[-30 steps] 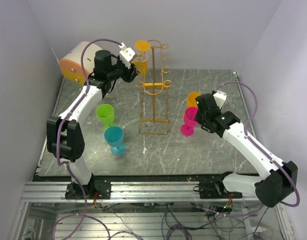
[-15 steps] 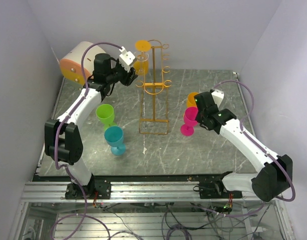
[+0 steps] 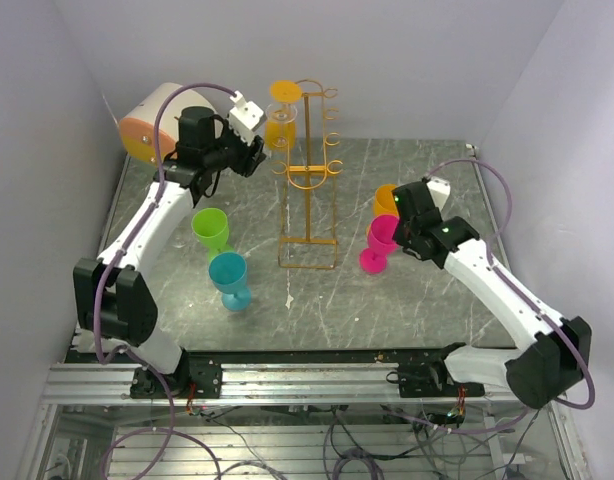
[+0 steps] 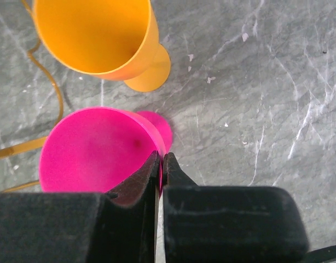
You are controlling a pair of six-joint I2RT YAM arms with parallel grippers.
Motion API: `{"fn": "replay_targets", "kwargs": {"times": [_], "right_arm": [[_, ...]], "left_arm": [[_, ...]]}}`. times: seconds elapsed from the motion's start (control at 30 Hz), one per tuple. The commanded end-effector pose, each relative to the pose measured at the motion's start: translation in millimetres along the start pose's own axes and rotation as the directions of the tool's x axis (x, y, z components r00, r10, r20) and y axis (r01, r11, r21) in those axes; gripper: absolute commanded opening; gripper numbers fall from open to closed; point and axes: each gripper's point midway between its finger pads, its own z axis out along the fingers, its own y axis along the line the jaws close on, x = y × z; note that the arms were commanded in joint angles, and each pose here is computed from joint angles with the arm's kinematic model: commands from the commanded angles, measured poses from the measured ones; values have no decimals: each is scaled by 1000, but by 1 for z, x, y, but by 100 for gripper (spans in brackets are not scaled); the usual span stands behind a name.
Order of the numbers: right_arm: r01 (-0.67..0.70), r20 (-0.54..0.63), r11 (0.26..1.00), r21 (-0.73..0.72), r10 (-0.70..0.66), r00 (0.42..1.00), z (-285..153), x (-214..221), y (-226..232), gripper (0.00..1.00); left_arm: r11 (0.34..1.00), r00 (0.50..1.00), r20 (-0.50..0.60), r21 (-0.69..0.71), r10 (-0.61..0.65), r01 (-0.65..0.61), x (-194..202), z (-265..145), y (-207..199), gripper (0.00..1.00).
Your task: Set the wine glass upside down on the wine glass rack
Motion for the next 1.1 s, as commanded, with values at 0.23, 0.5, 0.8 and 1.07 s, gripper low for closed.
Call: {"fn": "replay_targets", "kwargs": {"times": [0.23,0.5,0.8,1.07], "right_arm": [[-59,179,982,-177,91,980,-114,-89,-7,0],[-101,481,954,-282,231,846,-209,-199,-19,0],[-5,726,839,-545,474,498,-276,-298,20,0],[143,739,745,-651,579,344,-273,-288,94,0]], "left_arm": [[951,968,-162,-275,-191,142,-15,-91,20,61],[877,932,-15,-345,-362,335,-67,-130,26,66],[736,711,196,121,-675,666,-183,-139,-30,66],[224,261,-1,512,-965,830,-202,-106,-51,65]]}}
